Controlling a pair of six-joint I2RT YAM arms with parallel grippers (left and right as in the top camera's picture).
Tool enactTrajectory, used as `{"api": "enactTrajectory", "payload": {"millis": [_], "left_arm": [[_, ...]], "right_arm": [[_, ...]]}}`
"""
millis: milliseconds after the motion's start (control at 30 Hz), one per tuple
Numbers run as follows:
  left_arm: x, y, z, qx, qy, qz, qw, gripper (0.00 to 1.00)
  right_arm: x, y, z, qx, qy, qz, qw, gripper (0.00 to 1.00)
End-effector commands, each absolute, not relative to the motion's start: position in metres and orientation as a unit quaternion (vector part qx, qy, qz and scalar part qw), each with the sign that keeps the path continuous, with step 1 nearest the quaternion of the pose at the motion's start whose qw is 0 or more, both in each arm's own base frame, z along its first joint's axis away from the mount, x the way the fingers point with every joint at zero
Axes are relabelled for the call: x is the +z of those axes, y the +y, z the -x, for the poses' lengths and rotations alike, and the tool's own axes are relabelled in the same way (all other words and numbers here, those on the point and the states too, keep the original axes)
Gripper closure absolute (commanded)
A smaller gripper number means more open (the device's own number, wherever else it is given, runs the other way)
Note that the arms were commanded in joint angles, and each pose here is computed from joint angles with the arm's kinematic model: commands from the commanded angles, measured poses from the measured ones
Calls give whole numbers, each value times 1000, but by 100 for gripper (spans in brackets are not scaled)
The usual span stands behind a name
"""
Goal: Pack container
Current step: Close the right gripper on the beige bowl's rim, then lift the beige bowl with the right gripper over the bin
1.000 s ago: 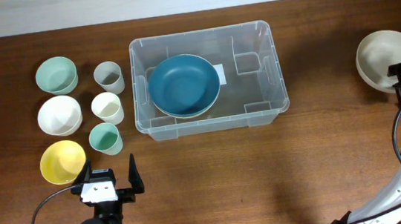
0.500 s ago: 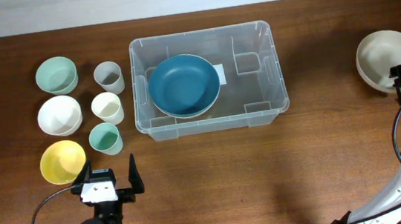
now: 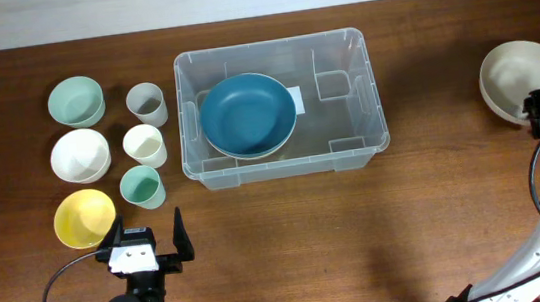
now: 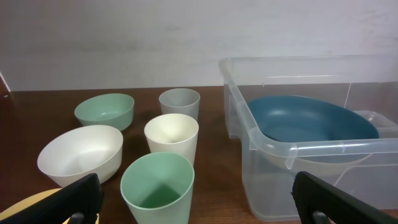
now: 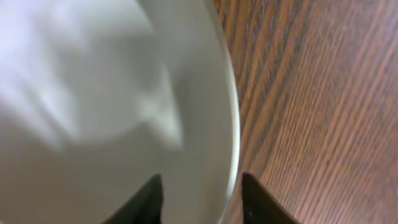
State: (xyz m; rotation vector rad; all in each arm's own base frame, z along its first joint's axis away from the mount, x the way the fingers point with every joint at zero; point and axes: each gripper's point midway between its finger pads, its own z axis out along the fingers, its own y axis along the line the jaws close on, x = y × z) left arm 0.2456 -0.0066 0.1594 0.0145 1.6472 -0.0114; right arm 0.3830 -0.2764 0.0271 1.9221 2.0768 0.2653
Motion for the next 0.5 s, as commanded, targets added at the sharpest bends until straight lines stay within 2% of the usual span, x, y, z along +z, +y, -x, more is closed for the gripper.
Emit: {"api": "enactTrajectory", "payload": {"millis": [0,100,267,467], "left_arm": [[157,-4,-246,-3,733,3,680,0],[157,-4,-246,-3,733,2,680,0],[157,-4,-246,-3,733,2,680,0],[157,-4,-246,-3,733,2,680,0]], "right_arm": [[20,-274,-383,93,724,-669,143,69],[21,-276,-385,94,723,-668,149,72],[23,-274,-391,107,724,-664,156,93],[29,-267,-400,142,725,-655,159,96]]}}
